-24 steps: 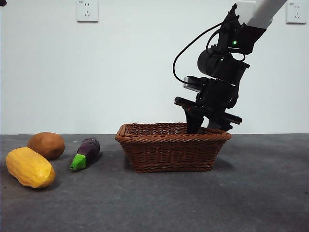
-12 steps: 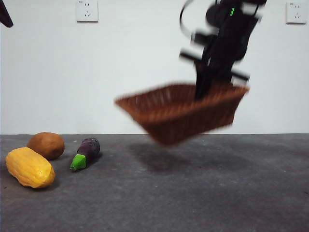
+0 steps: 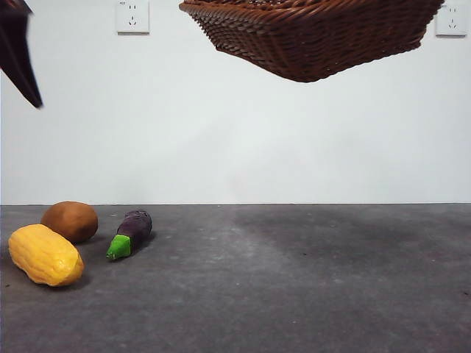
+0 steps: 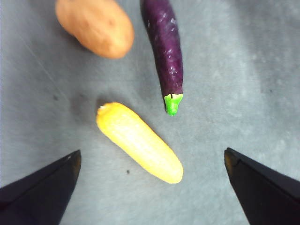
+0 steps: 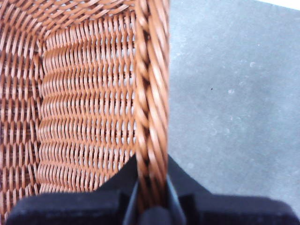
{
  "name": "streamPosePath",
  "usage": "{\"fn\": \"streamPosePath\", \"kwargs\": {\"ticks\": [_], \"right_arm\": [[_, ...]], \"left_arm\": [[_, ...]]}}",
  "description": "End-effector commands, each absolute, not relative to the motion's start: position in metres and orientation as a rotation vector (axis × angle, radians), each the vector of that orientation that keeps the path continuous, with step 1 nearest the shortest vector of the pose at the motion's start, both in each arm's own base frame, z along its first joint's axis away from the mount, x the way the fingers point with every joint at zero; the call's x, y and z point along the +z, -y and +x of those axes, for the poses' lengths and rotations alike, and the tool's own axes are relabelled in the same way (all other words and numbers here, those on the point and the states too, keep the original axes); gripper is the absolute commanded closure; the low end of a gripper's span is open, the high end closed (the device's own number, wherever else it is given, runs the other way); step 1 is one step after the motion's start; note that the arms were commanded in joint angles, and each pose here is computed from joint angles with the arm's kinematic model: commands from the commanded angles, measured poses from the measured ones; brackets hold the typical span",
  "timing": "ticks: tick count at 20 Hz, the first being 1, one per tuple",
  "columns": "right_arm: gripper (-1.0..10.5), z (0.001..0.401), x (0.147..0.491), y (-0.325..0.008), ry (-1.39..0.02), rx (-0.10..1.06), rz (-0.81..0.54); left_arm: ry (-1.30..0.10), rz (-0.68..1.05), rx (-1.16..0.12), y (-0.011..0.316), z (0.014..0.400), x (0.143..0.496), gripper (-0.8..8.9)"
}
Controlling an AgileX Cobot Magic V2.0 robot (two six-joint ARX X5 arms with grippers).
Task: Help me put the vegetables on the table into the basket
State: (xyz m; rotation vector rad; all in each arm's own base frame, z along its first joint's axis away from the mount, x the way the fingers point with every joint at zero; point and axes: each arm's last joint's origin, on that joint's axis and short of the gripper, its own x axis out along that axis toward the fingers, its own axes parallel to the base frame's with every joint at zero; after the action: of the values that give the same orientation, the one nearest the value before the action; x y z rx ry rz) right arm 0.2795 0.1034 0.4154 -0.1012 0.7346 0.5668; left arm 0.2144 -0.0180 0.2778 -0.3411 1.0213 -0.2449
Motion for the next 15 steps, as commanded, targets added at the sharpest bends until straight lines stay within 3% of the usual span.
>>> {"fn": "streamPosePath", "kwargs": {"ticks": [1, 7, 15], "right_arm": [[9.6, 0.276, 0.42, -0.103, -0.71, 0.587, -0.106], [9.6, 0.271, 0.417, -0.103, -0.752, 0.64, -0.111], [9.6, 0.268, 0.415, -0.104, -0.776, 0.712, -0.105]], "left_arm": [[-1.093, -0.41, -0.214, 0.03, 0.228, 0.264, 1.88], [-1.262, -0.4, -0.058, 0.063, 0.253, 0.221, 1.88], [-1.349, -0.409, 0.055, 0.08, 0.265, 0.19, 1.88]]}}
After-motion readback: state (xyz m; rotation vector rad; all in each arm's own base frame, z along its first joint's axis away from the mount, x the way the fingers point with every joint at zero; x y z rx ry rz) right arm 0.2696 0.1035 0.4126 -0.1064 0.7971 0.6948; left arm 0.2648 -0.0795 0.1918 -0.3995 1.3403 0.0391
